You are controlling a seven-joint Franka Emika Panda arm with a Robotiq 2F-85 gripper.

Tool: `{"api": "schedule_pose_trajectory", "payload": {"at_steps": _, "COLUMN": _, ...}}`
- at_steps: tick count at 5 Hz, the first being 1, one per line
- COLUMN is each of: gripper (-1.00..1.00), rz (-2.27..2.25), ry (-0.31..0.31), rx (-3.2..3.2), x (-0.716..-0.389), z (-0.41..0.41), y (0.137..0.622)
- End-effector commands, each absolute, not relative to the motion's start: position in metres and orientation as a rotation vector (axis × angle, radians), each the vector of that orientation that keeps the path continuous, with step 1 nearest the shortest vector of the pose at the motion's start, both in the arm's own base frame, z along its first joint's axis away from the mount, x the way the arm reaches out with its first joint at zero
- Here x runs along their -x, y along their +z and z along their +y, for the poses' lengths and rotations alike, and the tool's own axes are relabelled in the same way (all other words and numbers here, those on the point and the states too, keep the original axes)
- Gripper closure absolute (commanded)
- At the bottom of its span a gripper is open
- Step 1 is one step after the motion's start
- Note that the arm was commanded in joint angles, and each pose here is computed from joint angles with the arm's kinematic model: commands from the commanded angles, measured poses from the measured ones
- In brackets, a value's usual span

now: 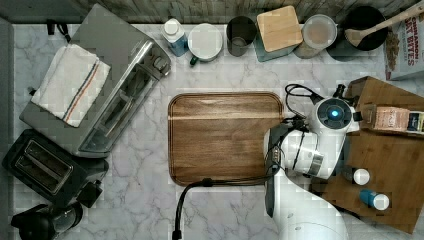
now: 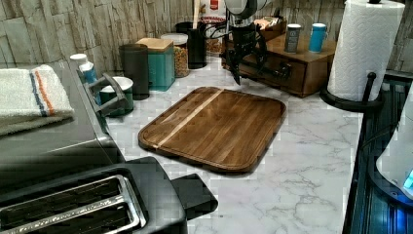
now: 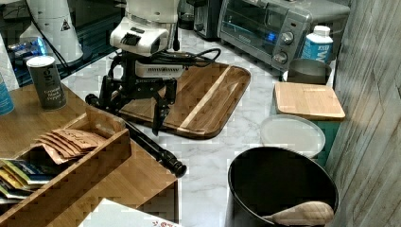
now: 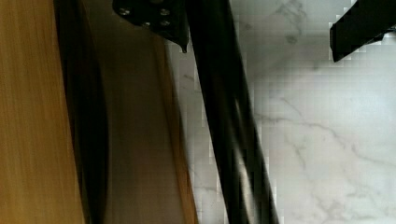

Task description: Open the drawer.

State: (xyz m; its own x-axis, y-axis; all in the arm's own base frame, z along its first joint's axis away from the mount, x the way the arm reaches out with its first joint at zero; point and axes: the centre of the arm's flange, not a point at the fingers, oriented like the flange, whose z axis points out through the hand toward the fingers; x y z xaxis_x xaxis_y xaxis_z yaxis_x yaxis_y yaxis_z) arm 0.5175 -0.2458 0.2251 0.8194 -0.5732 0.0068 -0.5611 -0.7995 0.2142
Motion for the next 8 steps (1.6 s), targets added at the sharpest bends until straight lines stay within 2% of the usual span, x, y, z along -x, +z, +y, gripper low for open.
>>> {"api": "schedule_pose_trajectory", "payload": {"at_steps": 1, "gripper": -1.0, "rz": -0.853, "ry": 0.258, "rx": -2.892, "x": -0.611, "z": -0.089, "y": 0.26}}
{"api": "schedule_pose_trajectory", "payload": {"at_steps": 2, "gripper": -1.0, "rz": -0.86, "ry": 0.274, "rx": -2.912, "x": -0.631, "z": -0.037, "y": 0.272}}
{"api": "schedule_pose_trajectory", "payload": {"at_steps": 3, "gripper": -1.0, "rz": -0.849, "ry": 0.357, "rx": -2.934, "x": -0.637, "z": -0.006, "y": 0.268}}
{"api": "schedule_pose_trajectory", "payload": {"at_steps": 5, "gripper": -1.0, "rz": -0.822, "ry": 0.415, "rx": -2.998, "x": -0.656, "z": 0.048, "y": 0.281}}
{"api": "schedule_pose_trajectory", "payload": {"at_steps": 6, "gripper": -1.0, "rz": -0.82, "ry": 0.478, "rx": -3.009, "x": -0.665, "z": 0.065, "y": 0.284}}
{"api": "schedule_pose_trajectory", "payload": {"at_steps": 7, "gripper": -1.0, "rz": -0.904, "ry": 0.442, "rx": -3.013, "x": -0.669, "z": 0.071, "y": 0.293}}
{"api": "schedule_pose_trajectory", "payload": {"at_steps": 8, "gripper": -1.0, "rz": -0.904, "ry": 0.442, "rx": -3.014, "x": -0.669, "z": 0.071, "y": 0.293}}
